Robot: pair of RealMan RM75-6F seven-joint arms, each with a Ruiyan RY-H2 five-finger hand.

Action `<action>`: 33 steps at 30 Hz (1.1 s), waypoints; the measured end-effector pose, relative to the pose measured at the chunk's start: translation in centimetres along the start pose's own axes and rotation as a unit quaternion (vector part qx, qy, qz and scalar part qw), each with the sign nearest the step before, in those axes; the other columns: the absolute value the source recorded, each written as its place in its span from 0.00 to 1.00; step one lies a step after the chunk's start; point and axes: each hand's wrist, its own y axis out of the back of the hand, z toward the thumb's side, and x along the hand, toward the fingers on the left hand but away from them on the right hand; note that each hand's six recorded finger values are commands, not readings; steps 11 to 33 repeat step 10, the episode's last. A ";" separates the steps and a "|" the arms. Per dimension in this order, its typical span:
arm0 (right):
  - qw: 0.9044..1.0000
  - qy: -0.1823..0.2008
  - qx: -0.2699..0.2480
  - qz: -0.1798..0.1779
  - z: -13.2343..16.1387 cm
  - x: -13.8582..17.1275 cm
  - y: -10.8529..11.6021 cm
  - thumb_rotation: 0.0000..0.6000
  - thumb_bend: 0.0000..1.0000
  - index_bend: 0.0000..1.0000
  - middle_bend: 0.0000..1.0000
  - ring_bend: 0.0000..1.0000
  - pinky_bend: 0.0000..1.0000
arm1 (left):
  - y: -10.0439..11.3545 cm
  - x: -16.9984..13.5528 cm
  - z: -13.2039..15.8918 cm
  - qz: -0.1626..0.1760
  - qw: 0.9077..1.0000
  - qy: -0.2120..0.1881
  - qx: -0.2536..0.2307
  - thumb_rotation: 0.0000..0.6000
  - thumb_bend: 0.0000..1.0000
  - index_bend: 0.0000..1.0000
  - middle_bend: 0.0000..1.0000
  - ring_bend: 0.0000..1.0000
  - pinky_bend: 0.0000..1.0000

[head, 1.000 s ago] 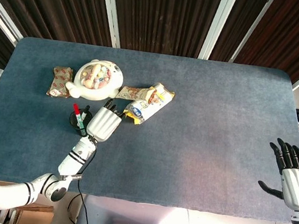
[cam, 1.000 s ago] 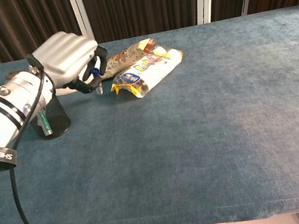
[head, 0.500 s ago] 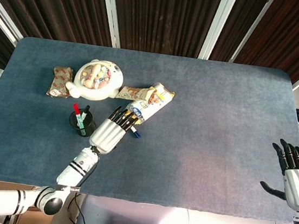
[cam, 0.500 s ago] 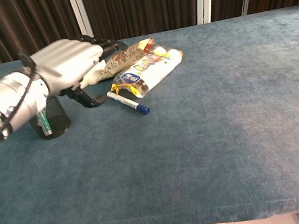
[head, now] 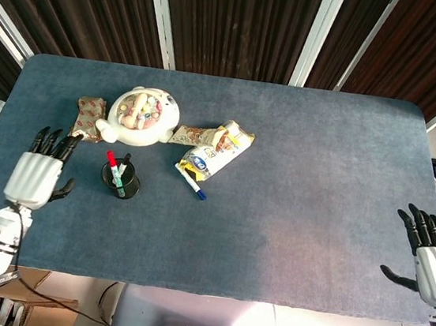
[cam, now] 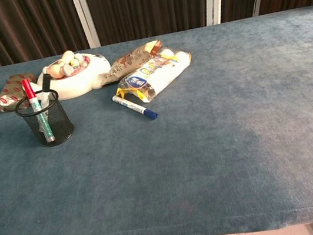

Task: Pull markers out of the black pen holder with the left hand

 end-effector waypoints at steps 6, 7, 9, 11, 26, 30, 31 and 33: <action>1.000 0.013 -0.004 -0.002 0.4 0.2 -0.4 1.00 0.09 0.00 0.02 0.00 0.04 | -1.3 -6.7 -5.2 0.004 0.998 0.059 -0.002 1.00 0.32 0.11 0.16 0.07 0.00; 1.000 0.015 -0.005 -0.001 0.5 0.2 -0.4 1.00 0.09 0.00 0.02 0.00 0.04 | -1.4 -7.9 -5.7 0.009 0.998 0.066 -0.002 1.00 0.32 0.11 0.15 0.07 0.00; 1.000 0.019 -0.005 0.000 0.7 0.3 -0.6 1.00 0.09 0.00 0.02 0.00 0.04 | -1.5 -9.7 -6.3 0.018 0.997 0.075 -0.003 1.00 0.32 0.11 0.15 0.06 0.00; 1.000 0.021 -0.005 0.001 0.7 0.4 -0.7 1.00 0.09 0.00 0.02 0.00 0.04 | -1.7 -10.8 -6.6 0.024 0.997 0.079 -0.003 1.00 0.32 0.11 0.14 0.05 0.00; 1.000 0.021 -0.005 0.001 0.7 0.4 -0.7 1.00 0.09 0.00 0.02 0.00 0.04 | -1.7 -10.8 -6.6 0.024 0.997 0.079 -0.003 1.00 0.32 0.11 0.14 0.05 0.00; 1.000 0.021 -0.005 0.001 0.7 0.4 -0.7 1.00 0.09 0.00 0.02 0.00 0.04 | -1.7 -10.8 -6.6 0.024 0.997 0.079 -0.003 1.00 0.32 0.11 0.14 0.05 0.00; 1.000 0.021 -0.005 0.001 0.7 0.4 -0.7 1.00 0.09 0.00 0.02 0.00 0.04 | -1.7 -10.8 -6.6 0.024 0.997 0.079 -0.003 1.00 0.32 0.11 0.14 0.05 0.00; 1.000 0.021 -0.005 0.001 0.7 0.4 -0.7 1.00 0.09 0.00 0.02 0.00 0.04 | -1.7 -10.8 -6.6 0.024 0.997 0.079 -0.003 1.00 0.32 0.11 0.14 0.05 0.00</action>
